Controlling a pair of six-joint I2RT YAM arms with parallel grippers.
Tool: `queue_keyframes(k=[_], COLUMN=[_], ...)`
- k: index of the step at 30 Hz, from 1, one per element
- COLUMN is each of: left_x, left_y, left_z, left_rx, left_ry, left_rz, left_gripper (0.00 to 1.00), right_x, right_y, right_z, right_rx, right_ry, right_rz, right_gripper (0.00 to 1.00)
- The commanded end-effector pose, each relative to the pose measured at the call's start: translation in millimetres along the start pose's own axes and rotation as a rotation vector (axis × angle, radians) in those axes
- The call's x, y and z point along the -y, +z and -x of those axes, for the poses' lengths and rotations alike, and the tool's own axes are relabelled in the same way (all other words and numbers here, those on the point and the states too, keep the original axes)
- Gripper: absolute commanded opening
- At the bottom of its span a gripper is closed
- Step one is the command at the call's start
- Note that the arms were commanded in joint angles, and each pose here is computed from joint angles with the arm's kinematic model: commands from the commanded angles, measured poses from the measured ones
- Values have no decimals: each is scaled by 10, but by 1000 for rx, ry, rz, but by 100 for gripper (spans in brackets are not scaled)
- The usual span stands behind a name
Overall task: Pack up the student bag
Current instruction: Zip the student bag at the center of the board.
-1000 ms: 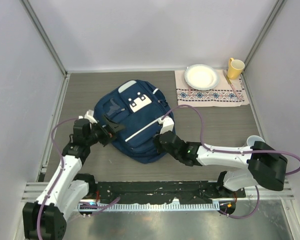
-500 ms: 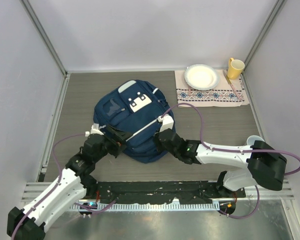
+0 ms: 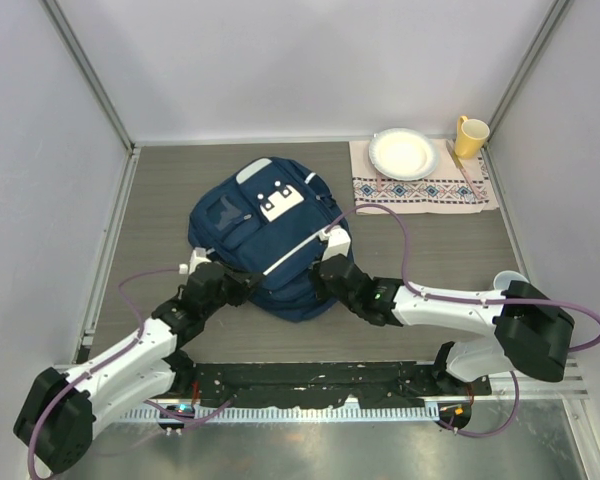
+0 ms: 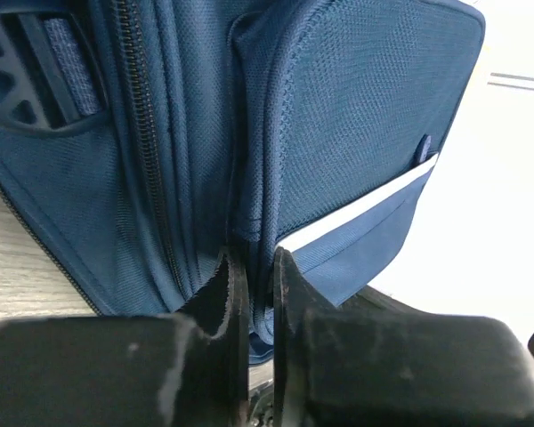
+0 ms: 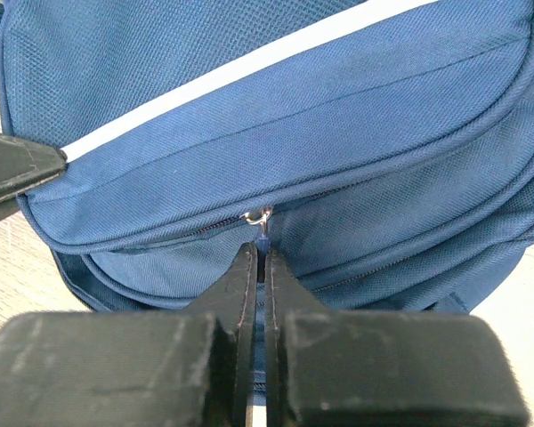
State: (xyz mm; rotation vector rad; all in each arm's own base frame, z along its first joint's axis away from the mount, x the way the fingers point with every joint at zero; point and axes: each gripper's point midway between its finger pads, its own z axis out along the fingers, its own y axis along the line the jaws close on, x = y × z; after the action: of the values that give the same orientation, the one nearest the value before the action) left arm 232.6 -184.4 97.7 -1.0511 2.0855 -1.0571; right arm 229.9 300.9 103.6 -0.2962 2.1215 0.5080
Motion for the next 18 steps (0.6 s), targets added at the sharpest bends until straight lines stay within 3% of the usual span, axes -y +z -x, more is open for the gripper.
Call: queue_keyframes(k=[1, 6, 10, 18], left_x=[289, 117, -134, -218], left_y=[-23, -156, -263, -485], left_z=[216, 347, 486, 588], left_rx=[112, 158, 98, -44], left_ry=[51, 275, 388, 487], left_rz=[-89, 1, 139, 126], left_gripper=[0, 0, 0, 0], right_x=[-14, 139, 335, 534], right_y=[-41, -49, -4, 82], right_z=[196, 206, 296, 489], right_rx=[70, 77, 90, 109], right_ry=[32, 12, 20, -1], right_rz=[-4, -58, -107, -142], right_gripper=[1, 1, 1, 1])
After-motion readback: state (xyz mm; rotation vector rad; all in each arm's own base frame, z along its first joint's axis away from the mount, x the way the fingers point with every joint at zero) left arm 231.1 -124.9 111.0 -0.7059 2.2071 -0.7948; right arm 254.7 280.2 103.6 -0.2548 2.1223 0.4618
